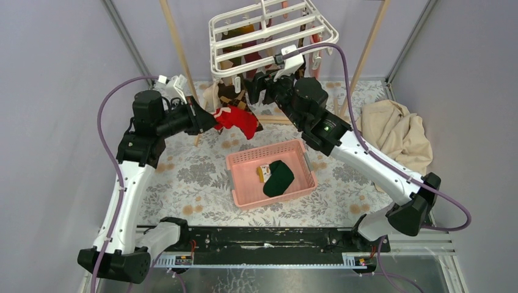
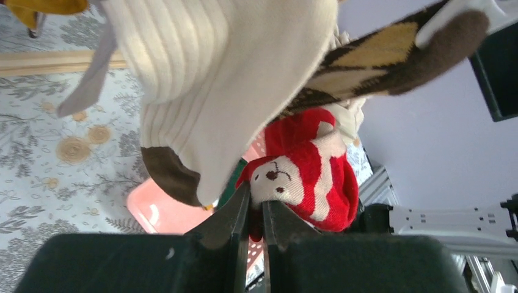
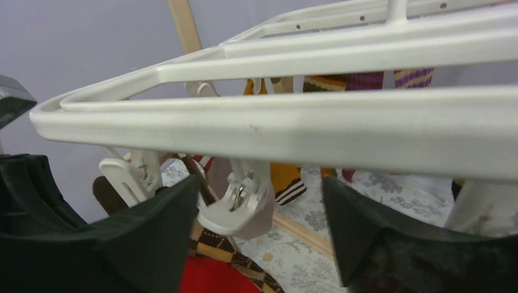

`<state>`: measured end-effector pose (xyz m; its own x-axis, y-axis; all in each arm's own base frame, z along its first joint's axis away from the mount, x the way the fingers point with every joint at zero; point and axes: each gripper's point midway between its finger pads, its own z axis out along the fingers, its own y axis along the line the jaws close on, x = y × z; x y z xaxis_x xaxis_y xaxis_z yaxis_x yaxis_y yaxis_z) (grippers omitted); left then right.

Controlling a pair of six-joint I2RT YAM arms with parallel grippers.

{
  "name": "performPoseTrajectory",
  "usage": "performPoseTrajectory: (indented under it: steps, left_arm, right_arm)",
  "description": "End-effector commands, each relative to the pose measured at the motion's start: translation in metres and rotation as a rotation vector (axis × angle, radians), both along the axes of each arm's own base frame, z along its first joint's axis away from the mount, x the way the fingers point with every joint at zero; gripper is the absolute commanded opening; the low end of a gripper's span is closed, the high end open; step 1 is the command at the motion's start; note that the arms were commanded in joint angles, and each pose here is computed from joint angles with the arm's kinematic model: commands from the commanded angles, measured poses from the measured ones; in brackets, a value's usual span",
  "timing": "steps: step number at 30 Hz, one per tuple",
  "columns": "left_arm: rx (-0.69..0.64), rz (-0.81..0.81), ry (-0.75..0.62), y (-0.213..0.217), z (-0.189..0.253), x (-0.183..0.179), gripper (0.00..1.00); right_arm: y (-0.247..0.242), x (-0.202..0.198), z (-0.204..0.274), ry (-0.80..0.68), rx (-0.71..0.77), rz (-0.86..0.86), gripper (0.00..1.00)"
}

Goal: Remove the socks clipped to the hanger
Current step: Remove the sock from the hanger, then place the sock in the bin.

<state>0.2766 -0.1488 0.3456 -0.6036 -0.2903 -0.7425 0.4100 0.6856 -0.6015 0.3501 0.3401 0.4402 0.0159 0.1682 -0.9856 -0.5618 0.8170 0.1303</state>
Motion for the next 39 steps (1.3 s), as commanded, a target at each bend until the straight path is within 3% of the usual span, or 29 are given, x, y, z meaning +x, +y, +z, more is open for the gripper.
performPoseTrajectory:
  steps: [1, 3, 11, 23, 39]
  left_arm:
    - [-0.031, -0.074, -0.027, -0.020, 0.008, -0.017, 0.15]
    - [-0.030, -0.094, -0.022, -0.029, 0.006, -0.025, 0.15]
    - [-0.005, -0.130, 0.029, -0.058, -0.017, -0.046, 0.16]
    - [0.078, -0.091, 0.153, -0.075, -0.094, -0.055, 0.20]
    - [0.115, -0.040, 0.213, -0.077, -0.142, -0.040, 0.23]
  right_arm:
    - [-0.019, -0.020, 0.033, -0.055, 0.090, 0.012, 0.95]
    - [-0.022, -0.025, 0.025, -0.037, 0.084, 0.017, 0.99]
    - [-0.050, -0.045, -0.019, 0.042, 0.062, -0.005, 1.00]
    - [-0.090, -0.080, -0.101, 0.171, 0.009, -0.022, 1.00]
    - [-0.093, -0.078, -0.125, 0.215, -0.077, -0.041, 1.00]
